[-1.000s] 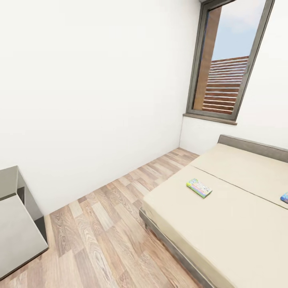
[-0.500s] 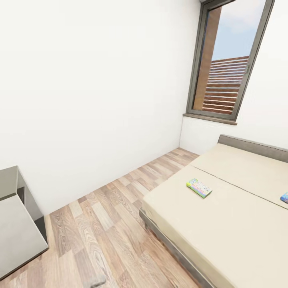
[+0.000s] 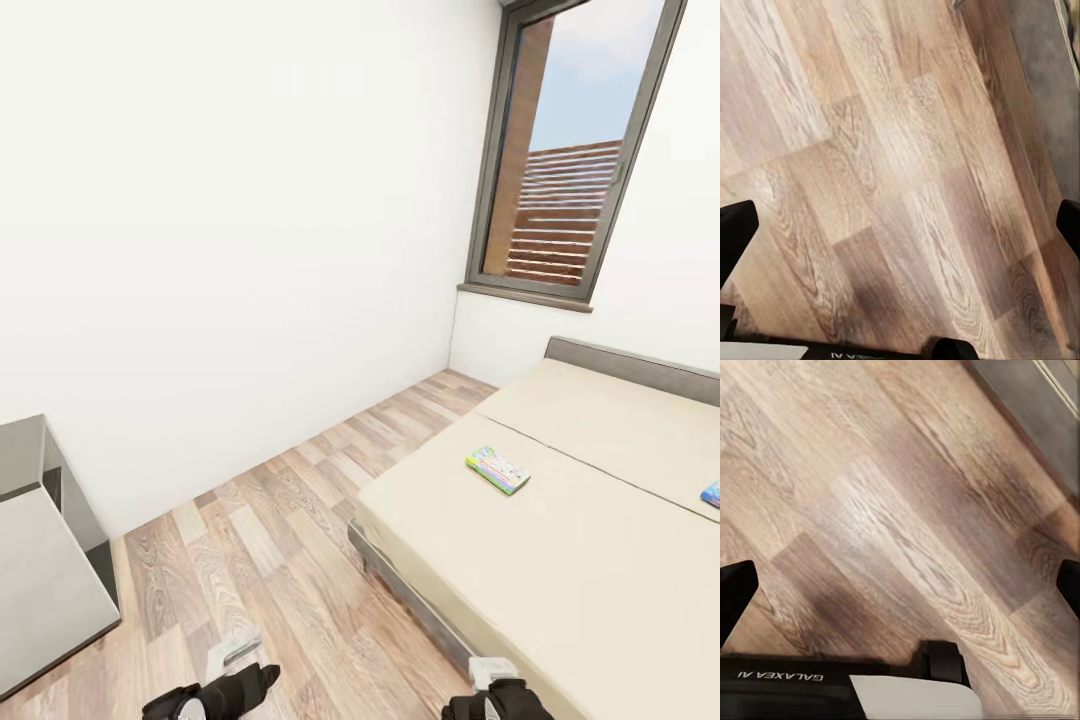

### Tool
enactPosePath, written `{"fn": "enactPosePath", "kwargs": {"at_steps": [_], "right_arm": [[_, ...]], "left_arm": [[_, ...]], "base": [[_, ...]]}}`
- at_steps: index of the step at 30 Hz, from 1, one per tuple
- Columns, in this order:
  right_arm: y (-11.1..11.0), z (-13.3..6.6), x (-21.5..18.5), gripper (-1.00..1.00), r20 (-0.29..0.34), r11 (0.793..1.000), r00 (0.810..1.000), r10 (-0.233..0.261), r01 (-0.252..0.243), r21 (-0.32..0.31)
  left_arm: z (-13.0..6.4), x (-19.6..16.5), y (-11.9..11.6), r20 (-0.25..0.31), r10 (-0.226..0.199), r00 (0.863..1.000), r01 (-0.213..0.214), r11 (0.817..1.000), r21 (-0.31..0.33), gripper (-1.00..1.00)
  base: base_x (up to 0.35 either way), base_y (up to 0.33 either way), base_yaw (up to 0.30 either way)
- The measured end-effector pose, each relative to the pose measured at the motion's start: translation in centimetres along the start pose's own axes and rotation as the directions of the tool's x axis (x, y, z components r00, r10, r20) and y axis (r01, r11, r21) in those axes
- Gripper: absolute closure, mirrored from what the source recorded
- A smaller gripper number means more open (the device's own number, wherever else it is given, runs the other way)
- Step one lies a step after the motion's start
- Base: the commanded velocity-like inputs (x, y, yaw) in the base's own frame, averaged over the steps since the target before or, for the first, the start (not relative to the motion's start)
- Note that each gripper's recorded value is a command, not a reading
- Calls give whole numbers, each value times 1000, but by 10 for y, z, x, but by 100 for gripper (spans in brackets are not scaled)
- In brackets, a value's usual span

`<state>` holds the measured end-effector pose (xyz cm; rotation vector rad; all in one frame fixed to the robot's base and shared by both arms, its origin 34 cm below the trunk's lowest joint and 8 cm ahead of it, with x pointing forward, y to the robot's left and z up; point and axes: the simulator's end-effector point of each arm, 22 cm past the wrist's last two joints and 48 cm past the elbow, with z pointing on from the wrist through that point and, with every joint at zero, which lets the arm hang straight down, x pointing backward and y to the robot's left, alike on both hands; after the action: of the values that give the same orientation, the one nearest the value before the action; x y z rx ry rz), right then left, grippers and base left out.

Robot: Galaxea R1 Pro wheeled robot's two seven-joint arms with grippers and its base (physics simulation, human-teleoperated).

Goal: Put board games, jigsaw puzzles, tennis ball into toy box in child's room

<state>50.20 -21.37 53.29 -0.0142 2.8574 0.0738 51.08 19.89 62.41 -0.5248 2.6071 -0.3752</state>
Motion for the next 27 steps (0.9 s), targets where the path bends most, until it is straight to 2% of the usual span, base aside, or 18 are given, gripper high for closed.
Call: {"fn": "enactPosePath", "kwargs": {"at_steps": [2,5,6,7,10,12,18,19,23,27], "right_arm": [[0,-5,-1,-100,-1,1000,1000,0,0,0],[-1,-24,-10,-100,21,1000,1000,3,-3,1],[-1,-24,-10,-100,21,1000,1000,3,-3,1],[-1,-39,-16,-100,46,1000,999,6,-6,2],[-2,-46,-18,-100,61,1000,998,9,-9,1],[-2,-60,-18,-100,85,1000,996,12,-12,1],[-4,-92,-24,-100,151,1000,988,19,-19,0],[-4,-100,-27,-100,172,1000,985,21,-21,0],[-4,-108,-32,-100,194,1000,981,23,-23,-2],[-3,-123,-48,-100,243,1000,970,27,-25,-12]], "left_arm": [[-7,-6,-4,13,-12,1000,12,1000,5,-100],[-25,-19,-13,48,-51,998,50,998,23,-100],[-26,-19,-13,48,-51,998,50,998,23,-100],[-36,-21,-17,54,-71,996,70,997,33,-100],[-40,-21,-19,54,-79,995,77,996,36,-100],[-49,-19,-21,57,-88,994,86,995,44,-100],[-66,-2,-35,50,-79,996,75,994,74,-100],[-69,6,-46,41,-73,996,69,993,93,-100],[-70,12,-55,32,-68,997,64,992,108,-100],[-71,19,-67,20,-70,997,67,989,129,-100]], "base": [[0,0,0],[0,0,0],[0,0,0],[0,0,0],[0,0,0],[0,0,0],[0,0,8],[0,0,45],[0,0,83],[0,0,86]]}}
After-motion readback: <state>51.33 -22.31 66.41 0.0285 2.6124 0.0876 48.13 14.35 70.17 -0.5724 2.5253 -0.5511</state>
